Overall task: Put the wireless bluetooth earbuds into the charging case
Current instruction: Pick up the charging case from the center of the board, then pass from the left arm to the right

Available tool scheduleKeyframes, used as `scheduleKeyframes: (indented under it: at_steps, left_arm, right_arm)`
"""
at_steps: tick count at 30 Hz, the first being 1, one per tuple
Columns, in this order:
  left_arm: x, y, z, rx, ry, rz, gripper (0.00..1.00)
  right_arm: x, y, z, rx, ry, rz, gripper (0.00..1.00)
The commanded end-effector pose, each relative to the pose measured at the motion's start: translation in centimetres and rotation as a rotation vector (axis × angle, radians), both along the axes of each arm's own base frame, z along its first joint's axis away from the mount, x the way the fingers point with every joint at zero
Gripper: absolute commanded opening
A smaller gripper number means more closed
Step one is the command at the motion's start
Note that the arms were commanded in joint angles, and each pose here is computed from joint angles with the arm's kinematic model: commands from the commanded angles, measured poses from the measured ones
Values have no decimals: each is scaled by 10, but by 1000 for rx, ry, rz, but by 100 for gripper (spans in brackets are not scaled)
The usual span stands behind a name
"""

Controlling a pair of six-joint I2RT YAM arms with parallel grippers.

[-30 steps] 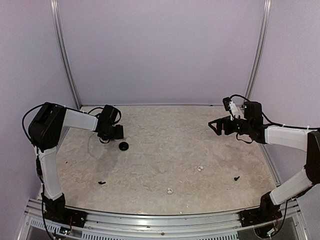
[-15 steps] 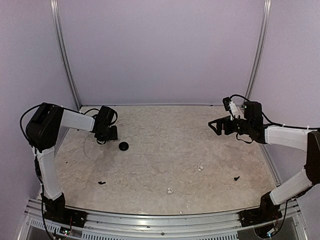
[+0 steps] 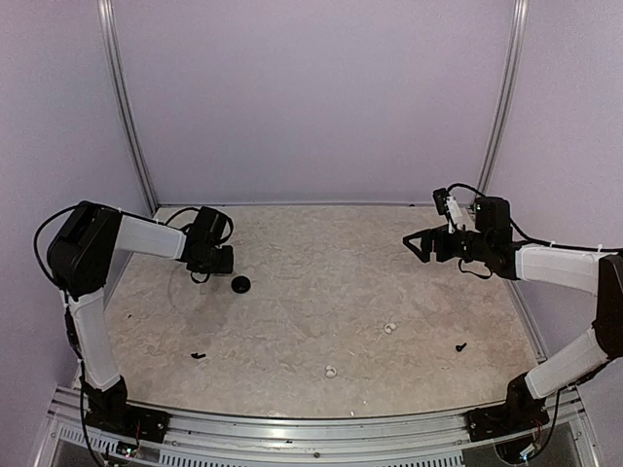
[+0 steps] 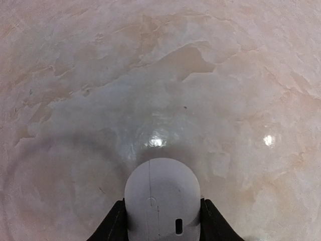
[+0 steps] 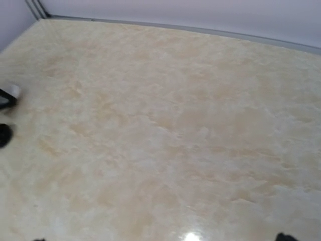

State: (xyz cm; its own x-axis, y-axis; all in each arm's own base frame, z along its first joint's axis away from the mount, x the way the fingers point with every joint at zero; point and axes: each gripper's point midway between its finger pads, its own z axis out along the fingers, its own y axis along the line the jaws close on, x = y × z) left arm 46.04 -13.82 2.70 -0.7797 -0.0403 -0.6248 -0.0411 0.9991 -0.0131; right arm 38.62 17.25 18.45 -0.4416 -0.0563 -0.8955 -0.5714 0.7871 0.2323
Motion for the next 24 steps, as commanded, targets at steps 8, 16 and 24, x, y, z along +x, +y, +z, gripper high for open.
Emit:
scheduleKeyframes:
  at_steps: [8,16,24]
  left_arm:
    - [-39,-120,168,21,-584,-356,34]
    - [-125,-195,240,-9,-909,-647,35]
    - [-182,-226,272,-17,-1080,-772,37]
  right_arm:
    - [-19,45,35,193,20,154,97]
    - [-51,96,84,262,-36,337,87]
    - [-86,144,117,294,-92,506,72]
